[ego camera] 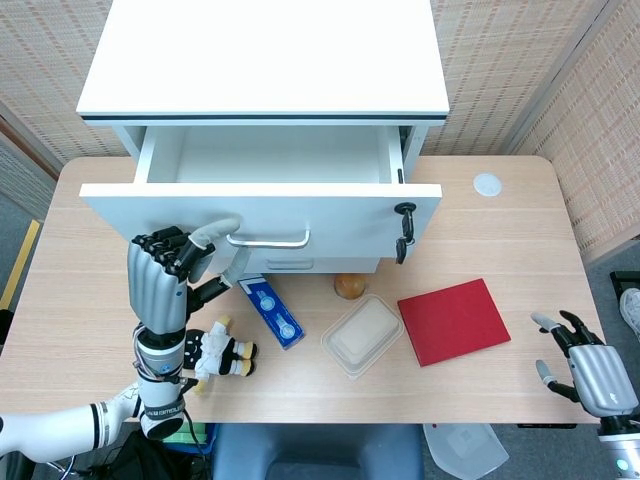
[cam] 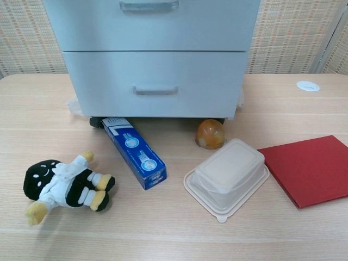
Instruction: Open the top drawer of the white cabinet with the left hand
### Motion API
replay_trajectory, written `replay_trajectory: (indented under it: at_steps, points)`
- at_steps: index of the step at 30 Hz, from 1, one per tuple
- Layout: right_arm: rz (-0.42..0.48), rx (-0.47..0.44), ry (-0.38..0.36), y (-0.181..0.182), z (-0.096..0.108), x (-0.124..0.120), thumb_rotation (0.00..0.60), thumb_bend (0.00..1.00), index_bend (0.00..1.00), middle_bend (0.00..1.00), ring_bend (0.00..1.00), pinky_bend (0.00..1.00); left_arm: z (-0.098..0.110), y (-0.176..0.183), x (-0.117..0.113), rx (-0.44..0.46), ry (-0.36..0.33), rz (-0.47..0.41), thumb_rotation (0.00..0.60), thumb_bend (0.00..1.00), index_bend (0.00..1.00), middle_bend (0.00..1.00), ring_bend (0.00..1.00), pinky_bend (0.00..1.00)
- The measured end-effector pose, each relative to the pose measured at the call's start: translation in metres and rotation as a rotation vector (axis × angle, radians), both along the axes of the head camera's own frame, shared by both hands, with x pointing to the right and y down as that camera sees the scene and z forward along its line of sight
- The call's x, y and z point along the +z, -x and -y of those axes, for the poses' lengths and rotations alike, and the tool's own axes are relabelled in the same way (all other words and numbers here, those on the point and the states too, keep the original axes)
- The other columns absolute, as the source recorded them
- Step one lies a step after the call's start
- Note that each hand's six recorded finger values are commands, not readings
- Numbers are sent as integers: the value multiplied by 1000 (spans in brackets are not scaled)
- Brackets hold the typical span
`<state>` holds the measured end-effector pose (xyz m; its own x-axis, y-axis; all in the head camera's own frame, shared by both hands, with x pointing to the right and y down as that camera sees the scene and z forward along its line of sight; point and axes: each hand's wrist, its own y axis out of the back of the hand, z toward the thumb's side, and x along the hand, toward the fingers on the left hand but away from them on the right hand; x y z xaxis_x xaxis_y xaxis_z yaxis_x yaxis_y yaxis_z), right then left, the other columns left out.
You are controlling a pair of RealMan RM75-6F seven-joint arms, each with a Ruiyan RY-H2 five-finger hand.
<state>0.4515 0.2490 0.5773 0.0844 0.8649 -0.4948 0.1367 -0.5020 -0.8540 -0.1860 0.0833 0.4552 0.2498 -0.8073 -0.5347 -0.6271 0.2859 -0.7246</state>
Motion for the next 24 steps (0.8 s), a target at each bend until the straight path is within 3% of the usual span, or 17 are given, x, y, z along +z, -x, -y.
replay_trajectory:
  at_steps: [24]
  points:
    - [0,-11,3,6,2,1,600,334,188,316,237,320,-18,25,4,-7,-4,18,600,295,376,1000,1000,1000]
